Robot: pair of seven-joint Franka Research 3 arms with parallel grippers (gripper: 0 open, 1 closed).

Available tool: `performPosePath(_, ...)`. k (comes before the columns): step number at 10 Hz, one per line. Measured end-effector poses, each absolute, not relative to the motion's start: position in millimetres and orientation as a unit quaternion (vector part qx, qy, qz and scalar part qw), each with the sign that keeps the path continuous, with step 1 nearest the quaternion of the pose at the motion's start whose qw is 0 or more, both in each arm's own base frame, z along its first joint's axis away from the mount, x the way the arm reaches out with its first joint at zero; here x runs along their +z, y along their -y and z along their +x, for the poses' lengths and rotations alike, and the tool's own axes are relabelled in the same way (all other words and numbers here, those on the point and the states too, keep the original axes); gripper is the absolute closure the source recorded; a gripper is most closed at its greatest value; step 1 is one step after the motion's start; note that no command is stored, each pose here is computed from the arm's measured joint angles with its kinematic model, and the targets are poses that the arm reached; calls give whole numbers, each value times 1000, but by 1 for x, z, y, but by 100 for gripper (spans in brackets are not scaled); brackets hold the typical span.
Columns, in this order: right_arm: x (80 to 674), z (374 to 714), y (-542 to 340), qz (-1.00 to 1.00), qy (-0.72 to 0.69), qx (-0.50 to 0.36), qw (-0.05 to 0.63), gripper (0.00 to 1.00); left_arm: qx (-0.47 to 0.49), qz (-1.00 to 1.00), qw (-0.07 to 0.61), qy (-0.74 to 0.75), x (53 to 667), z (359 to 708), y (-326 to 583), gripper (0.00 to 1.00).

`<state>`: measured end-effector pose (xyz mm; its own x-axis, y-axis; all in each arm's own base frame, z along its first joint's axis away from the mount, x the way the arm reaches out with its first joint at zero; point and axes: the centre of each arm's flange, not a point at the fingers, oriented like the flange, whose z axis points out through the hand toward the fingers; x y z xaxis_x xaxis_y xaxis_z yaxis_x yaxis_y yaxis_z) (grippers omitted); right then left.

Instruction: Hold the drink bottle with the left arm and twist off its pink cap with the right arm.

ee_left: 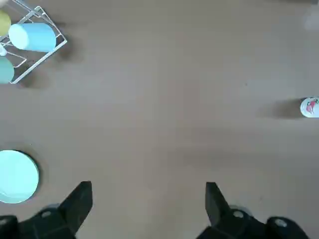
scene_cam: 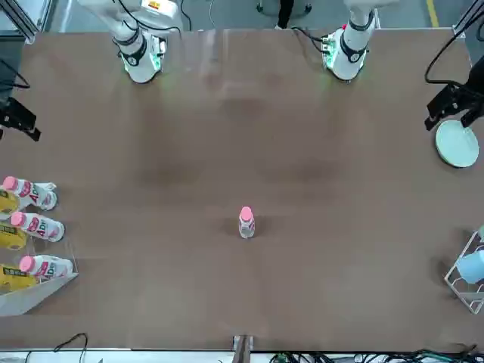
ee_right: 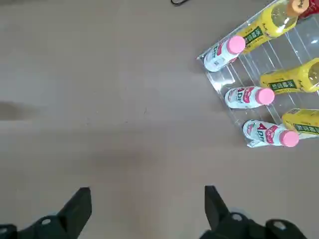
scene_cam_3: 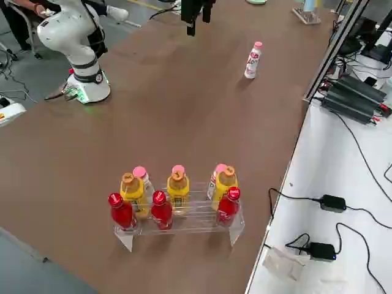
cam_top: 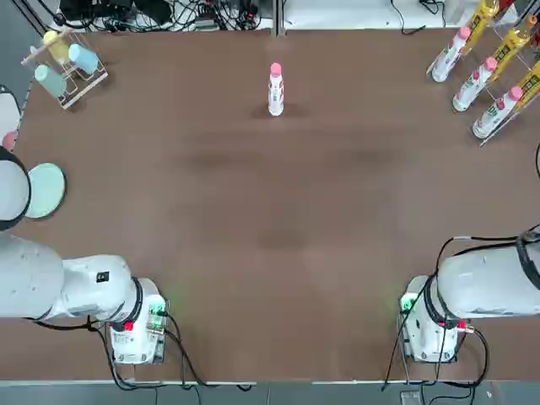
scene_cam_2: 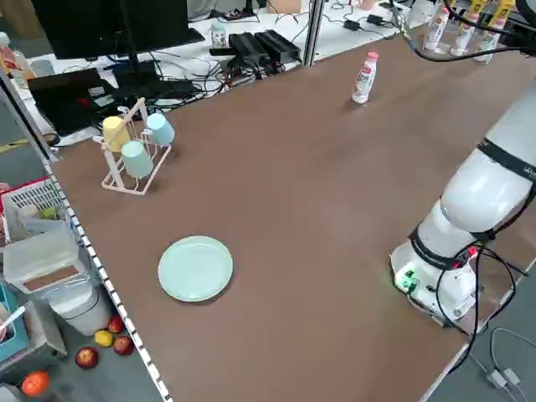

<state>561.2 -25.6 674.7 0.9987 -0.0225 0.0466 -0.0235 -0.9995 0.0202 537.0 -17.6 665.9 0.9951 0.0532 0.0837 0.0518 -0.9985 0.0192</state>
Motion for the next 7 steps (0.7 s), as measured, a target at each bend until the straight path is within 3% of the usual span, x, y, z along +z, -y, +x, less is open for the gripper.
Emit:
performPosePath(6, 675, 561, 25, 1000, 11, 23, 10, 0, 42, 999, 12, 3, 665, 538, 21, 1)
performPosePath(7, 675, 561, 25, 1000, 11, 23, 10, 0, 41, 998, 38, 23, 659, 543, 27, 1)
